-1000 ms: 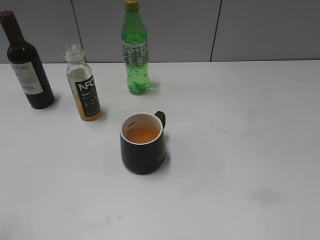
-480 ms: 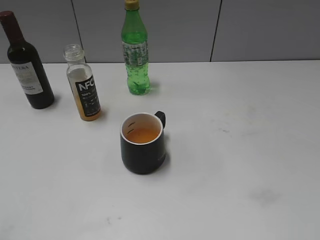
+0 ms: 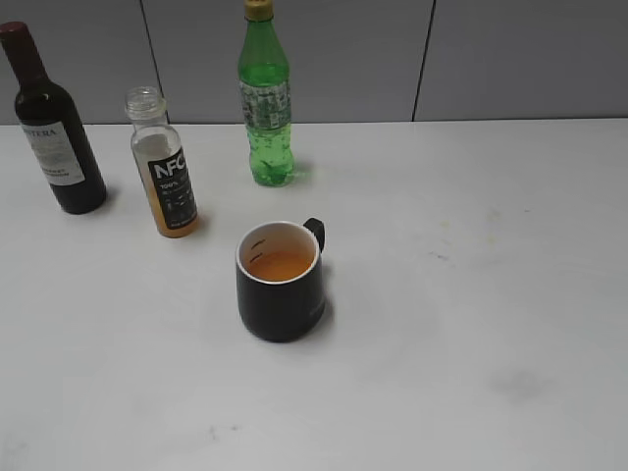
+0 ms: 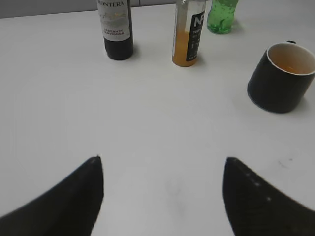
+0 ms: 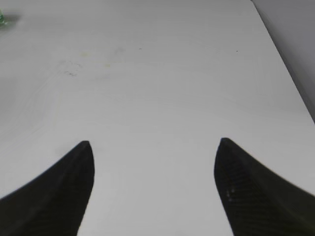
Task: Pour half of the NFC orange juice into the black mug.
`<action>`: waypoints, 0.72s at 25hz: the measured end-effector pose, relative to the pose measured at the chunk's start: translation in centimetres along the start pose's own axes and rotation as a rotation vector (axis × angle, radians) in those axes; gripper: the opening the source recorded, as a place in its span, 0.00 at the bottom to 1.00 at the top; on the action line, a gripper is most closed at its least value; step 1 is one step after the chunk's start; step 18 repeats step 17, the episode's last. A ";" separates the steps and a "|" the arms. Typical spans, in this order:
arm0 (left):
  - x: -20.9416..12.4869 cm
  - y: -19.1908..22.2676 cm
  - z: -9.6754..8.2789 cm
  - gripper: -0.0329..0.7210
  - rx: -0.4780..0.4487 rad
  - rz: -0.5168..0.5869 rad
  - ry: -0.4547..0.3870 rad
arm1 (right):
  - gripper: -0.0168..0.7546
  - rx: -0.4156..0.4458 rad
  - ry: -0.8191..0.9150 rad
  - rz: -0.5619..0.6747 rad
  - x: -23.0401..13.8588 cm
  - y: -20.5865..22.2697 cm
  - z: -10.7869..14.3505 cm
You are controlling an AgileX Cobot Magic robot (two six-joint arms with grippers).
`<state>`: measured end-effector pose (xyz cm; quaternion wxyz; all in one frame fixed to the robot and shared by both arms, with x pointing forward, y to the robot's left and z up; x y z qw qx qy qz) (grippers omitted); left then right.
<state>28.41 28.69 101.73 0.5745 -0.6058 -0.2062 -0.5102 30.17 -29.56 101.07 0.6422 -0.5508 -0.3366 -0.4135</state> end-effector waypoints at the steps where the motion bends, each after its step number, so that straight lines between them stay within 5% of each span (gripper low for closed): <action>1: 0.0 0.0 0.0 0.81 0.000 0.000 0.000 | 0.77 0.000 0.000 0.000 0.0 0.0 0.0; 9: 0.0 0.0 0.1 0.81 0.022 0.004 -0.012 | 0.77 0.000 0.000 0.000 0.0 0.0 0.0; 18: -0.2 -0.1 0.9 0.81 0.173 0.036 -0.099 | 0.77 0.000 0.000 0.000 0.0 0.0 0.0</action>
Point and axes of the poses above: a point on each arm's last joint axis where the gripper is mounted, y pointing out along that axis toward the gripper, z along the wrist's bending axis when the last joint is at zero, x = y × z, the point moved 6 cm from there along y, pointing out along that axis toward the gripper, and after that the axes turned 8 degrees about y, right-handed, at the moved point
